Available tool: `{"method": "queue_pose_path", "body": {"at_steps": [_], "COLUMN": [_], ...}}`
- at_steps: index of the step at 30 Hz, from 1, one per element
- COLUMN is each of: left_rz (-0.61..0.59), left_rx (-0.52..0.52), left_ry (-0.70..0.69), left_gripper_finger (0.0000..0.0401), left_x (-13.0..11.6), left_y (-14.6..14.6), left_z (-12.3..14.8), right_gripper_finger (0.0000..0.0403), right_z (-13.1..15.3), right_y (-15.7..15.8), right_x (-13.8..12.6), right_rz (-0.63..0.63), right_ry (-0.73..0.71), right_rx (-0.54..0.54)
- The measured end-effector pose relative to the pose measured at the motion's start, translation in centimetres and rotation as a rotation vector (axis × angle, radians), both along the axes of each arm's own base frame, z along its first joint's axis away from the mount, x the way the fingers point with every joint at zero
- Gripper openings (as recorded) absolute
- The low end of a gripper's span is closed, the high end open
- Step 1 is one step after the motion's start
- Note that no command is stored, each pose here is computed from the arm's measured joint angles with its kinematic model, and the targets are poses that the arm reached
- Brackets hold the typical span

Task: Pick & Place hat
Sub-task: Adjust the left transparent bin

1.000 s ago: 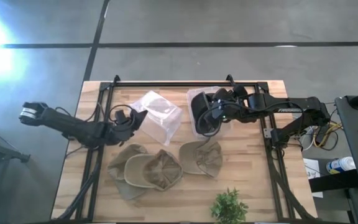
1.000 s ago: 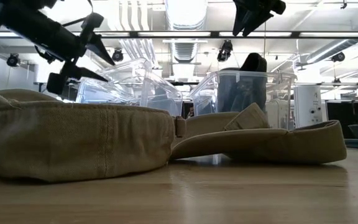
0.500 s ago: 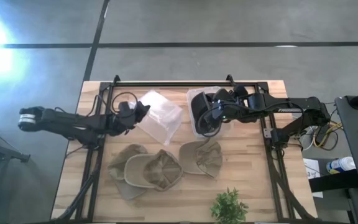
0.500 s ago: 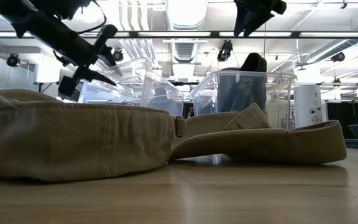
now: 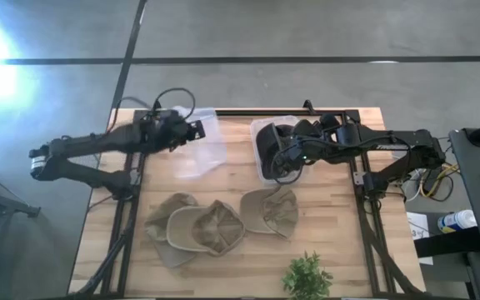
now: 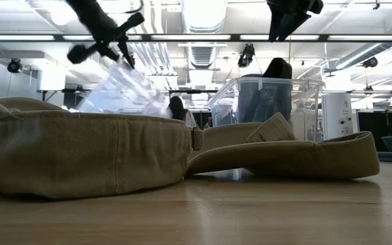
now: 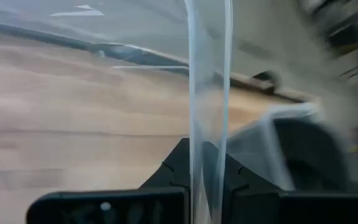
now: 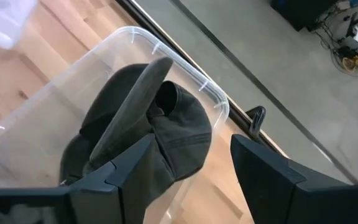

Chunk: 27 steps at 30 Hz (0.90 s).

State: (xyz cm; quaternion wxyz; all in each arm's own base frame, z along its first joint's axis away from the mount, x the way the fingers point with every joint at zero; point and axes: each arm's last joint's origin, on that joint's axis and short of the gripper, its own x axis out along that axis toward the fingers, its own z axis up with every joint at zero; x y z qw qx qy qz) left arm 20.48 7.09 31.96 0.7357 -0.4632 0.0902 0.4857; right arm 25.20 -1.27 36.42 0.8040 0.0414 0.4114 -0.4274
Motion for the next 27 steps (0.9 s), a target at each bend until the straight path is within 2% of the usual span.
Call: {"method": "queue_pose_path", "body": {"at_steps": [3, 6, 9, 13, 16, 21, 27], "left_rz": [-0.035, -0.087, -0.138, -0.181, -0.221, -0.21, -0.18], "left_rx": [-0.021, -0.073, -0.137, -0.264, -0.403, -0.482, -0.474], "left_ry": [0.129, 0.168, 0.191, 0.256, 0.301, 0.285, 0.351], "left_gripper_finger": [0.0019, 0.0019, 0.0019, 0.0019, 0.0019, 0.0023, 0.0057], "left_x": [0.8, 2.2, 4.0, 6.3, 7.9, 10.7, 13.1], "left_y": [0.9, 2.4, 4.2, 6.3, 7.2, 8.5, 9.7], "left_z": [2.2, 3.8, 4.2, 3.2, 1.5, -0.1, -2.3], "right_gripper_finger": [0.0209, 0.0209, 0.0209, 0.0209, 0.0209, 0.0209, 0.0209], "right_z": [0.5, 0.9, 1.1, 1.0, 0.9, 0.6, 0.6], "right_y": [-0.2, -0.7, -1.1, -1.4, -1.4, -1.4, -1.4], "right_x": [-0.7, -1.5, -2.3, -2.9, -3.3, -3.2, -3.3], "right_rz": [-0.014, -0.03, -0.047, -0.057, -0.057, -0.042, -0.013], "right_ry": [-0.04, -0.072, -0.087, -0.089, -0.086, -0.064, -0.039], "right_rx": [0.045, 0.09, 0.095, 0.097, 0.096, 0.09, 0.078]}}
